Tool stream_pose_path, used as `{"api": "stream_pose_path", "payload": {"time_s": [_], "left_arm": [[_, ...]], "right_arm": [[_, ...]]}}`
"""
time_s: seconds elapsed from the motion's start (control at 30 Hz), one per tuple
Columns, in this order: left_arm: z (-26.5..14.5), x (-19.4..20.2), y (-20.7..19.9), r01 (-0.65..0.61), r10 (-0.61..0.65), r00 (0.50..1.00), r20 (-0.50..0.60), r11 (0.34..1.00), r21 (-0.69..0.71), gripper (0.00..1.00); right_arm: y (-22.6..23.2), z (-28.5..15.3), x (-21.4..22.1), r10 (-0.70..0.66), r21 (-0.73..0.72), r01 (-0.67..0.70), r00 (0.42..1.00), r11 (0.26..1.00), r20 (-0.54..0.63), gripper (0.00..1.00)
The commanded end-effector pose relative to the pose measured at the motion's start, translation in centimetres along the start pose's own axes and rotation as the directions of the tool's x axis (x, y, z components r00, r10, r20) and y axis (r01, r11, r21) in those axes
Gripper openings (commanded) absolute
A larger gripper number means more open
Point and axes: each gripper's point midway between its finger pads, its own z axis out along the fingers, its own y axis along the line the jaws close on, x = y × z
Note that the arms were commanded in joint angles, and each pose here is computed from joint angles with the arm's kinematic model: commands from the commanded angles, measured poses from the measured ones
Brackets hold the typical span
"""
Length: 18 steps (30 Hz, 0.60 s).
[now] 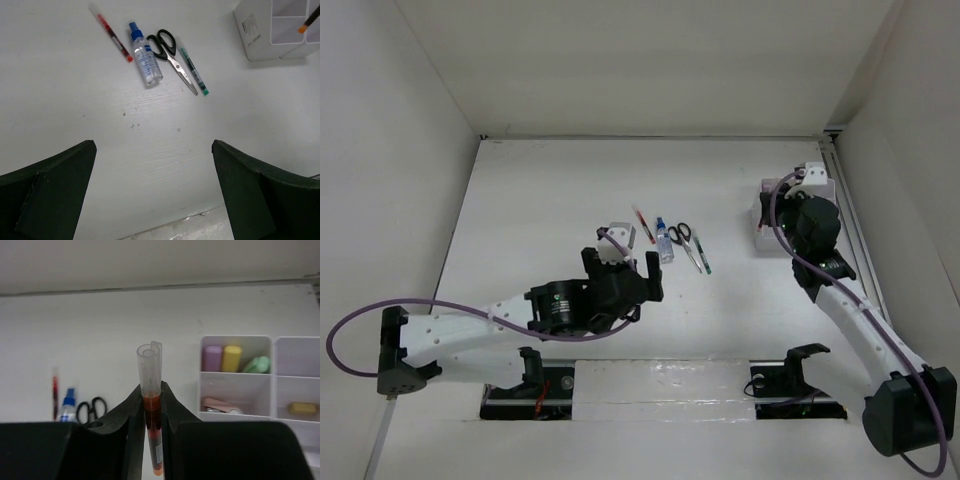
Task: Sort the stationery into containers
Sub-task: Place the pen in the storage box.
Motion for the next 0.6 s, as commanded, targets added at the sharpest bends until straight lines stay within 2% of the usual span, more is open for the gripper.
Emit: {"api": "stream_pose_path", "payload": {"time_s": [0.0,0.23,0.37,0.57], "left_arm": [[-1.2,-0.6,2.9,0.032,-0.03,0.999,0.024,0.997,-0.065,1.0],[-2.1,-0.4,3.8,0.095,-0.094,0.995,0.042,0.995,-0.008,1.0],[-2.4,-0.7,3.8,0.101,-0.102,0.994,0.044,0.995,0.009,1.0],[-2.4,-0.9,3.7,0.106,-0.107,0.993,0.052,0.994,0.021,1.0]], "right_arm": [[-3.3,0.7,-3.7,-0.037,0.061,0.03,0.991,0.998,0.127,0.0],[-7.2,0.5,-3.9,0.029,0.139,-0.064,0.971,0.988,0.239,0.0],[-8.7,0.8,-3.3,0.019,0.195,-0.064,0.974,0.979,0.224,0.0],[-9.5,1.0,-1.8,0.052,0.194,-0.09,0.98,0.977,0.193,0.0]]}}
